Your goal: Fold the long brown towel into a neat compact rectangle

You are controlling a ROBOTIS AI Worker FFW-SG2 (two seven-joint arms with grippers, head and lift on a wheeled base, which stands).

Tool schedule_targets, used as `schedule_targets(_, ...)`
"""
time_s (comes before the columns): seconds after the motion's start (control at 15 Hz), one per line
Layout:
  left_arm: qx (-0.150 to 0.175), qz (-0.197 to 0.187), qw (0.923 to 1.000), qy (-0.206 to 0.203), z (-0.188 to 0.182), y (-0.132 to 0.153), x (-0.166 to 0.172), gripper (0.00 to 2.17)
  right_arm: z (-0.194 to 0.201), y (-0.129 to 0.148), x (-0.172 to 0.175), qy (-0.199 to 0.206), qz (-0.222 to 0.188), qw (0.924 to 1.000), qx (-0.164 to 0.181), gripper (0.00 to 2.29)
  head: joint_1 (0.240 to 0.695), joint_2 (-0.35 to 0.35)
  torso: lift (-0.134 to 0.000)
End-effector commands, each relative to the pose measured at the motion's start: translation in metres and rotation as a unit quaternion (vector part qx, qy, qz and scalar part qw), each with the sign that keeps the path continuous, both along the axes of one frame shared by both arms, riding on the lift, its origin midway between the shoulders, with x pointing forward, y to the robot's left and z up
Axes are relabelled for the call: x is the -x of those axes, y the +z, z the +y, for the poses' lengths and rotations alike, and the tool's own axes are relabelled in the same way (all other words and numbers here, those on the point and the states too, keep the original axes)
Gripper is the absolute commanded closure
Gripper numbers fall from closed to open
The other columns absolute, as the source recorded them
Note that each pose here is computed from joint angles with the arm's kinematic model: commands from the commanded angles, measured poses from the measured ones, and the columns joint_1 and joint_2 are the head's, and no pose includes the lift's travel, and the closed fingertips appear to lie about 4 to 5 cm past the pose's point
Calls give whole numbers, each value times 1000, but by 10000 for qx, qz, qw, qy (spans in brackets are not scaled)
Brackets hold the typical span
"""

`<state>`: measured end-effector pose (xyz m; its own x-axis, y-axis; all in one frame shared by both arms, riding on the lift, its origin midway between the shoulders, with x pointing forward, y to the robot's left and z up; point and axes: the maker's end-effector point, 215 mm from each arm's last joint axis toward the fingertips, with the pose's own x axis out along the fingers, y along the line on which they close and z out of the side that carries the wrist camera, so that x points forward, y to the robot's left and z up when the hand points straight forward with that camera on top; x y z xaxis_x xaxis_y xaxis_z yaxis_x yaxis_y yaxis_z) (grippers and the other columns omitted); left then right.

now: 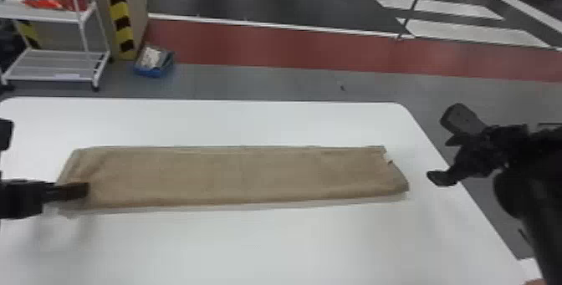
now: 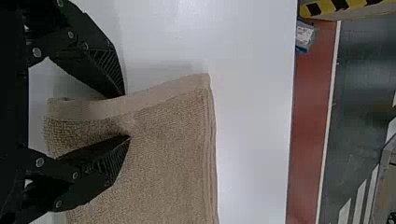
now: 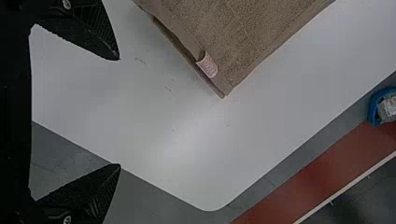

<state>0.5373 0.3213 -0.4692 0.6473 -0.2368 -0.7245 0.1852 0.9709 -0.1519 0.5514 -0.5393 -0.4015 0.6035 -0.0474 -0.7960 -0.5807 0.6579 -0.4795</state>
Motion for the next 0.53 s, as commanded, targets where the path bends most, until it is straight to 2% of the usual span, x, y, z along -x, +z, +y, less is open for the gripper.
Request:
schedule_targets(0.0, 31, -33, 10000, 0, -1, 4, -1, 1447, 2, -4, 1, -1, 25, 10000, -23, 60, 695, -217, -124)
schedule_targets(0.07, 55, -51, 10000, -10, -2, 5, -2, 1447, 2, -6, 2, 3, 30, 10000, -34, 60, 695, -217, -124)
schedule_targets(0.13, 101, -65, 9999, -16, -3, 6, -1, 1548, 1, -5, 1, -6, 21, 10000, -32, 60, 695, -216, -124)
schedule_targets(0.2, 104, -85, 9999, 4, -3, 9, -2, 1774, 1, -4, 1, -6, 13, 10000, -32, 63, 695, -217, -124)
schedule_targets(0.47, 245, -349, 9990, 107, 13, 35, -7, 1774, -1, -5, 3, -20, 8, 10000, -32, 63, 695, -218, -124)
